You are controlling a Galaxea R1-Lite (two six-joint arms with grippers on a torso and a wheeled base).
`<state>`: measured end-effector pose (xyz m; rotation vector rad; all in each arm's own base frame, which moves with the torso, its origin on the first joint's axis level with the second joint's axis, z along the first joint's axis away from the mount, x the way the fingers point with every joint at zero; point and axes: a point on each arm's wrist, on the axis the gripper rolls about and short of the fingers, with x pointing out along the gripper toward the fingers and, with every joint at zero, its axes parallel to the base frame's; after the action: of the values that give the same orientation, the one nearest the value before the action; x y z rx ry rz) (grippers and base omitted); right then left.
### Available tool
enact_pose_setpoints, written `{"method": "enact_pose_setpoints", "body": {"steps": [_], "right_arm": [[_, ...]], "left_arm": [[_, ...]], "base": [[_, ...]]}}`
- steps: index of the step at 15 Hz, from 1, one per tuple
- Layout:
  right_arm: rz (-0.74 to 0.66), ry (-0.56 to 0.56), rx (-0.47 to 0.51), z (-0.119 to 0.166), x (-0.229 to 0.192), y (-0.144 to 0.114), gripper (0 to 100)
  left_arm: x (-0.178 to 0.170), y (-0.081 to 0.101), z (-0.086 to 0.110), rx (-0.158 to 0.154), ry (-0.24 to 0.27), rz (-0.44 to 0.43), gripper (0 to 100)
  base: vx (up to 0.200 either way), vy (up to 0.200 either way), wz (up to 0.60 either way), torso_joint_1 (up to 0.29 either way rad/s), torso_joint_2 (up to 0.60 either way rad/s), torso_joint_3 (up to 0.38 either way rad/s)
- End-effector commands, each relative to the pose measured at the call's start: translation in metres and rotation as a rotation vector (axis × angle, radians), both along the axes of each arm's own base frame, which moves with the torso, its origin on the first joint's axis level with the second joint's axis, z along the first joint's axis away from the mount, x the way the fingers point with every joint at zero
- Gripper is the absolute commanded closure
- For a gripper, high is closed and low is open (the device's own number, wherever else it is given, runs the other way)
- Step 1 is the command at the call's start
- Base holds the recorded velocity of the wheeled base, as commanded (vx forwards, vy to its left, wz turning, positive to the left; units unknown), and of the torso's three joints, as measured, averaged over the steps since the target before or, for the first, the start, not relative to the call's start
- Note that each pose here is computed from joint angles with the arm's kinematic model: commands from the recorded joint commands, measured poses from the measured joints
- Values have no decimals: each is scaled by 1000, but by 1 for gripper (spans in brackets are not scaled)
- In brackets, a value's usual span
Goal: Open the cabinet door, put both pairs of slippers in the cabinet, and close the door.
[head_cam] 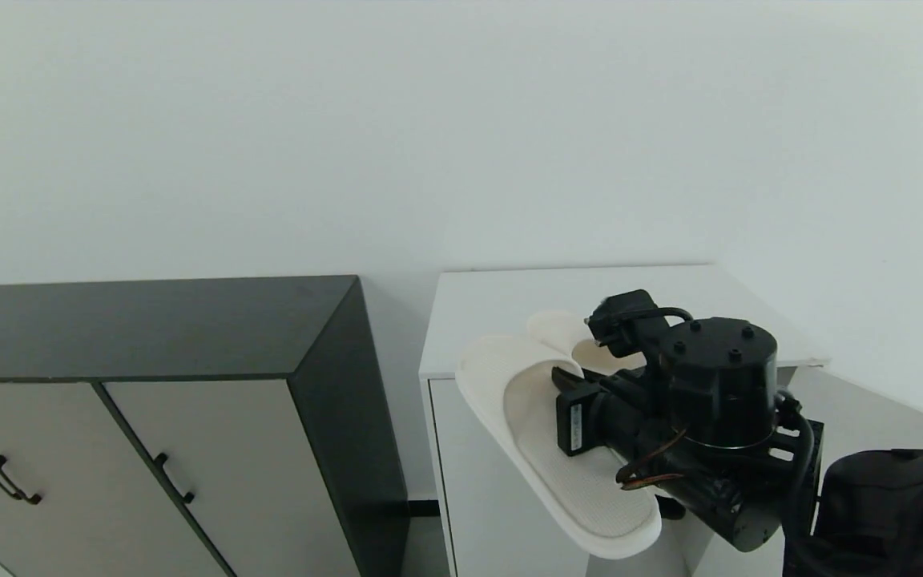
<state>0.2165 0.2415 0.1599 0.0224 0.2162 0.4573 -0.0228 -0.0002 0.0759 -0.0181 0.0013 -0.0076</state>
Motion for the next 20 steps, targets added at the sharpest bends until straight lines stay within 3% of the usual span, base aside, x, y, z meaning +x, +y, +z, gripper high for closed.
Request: {"method": "enact_pose_setpoints", "body": {"steps": [1,3,10,20], "right_arm": [[-4,-5,5,3,-1,-3,100],[-10,1,-2,1,0,-6,100],[-5,13,-18,-4,-2,-7,100],[3,15,-19,-7,-3,-9,100]], "left_arm": [[0,0,0,0,0,0,100],[0,0,0,0,0,0,100],[0,0,0,0,0,0,100],[0,0,0,1,0,0,100]], "base": [[-200,0,0,-7,12,7],[-200,0,0,2,-2,5],[0,0,0,0,0,0],[0,-200,0,2,1,1]]}}
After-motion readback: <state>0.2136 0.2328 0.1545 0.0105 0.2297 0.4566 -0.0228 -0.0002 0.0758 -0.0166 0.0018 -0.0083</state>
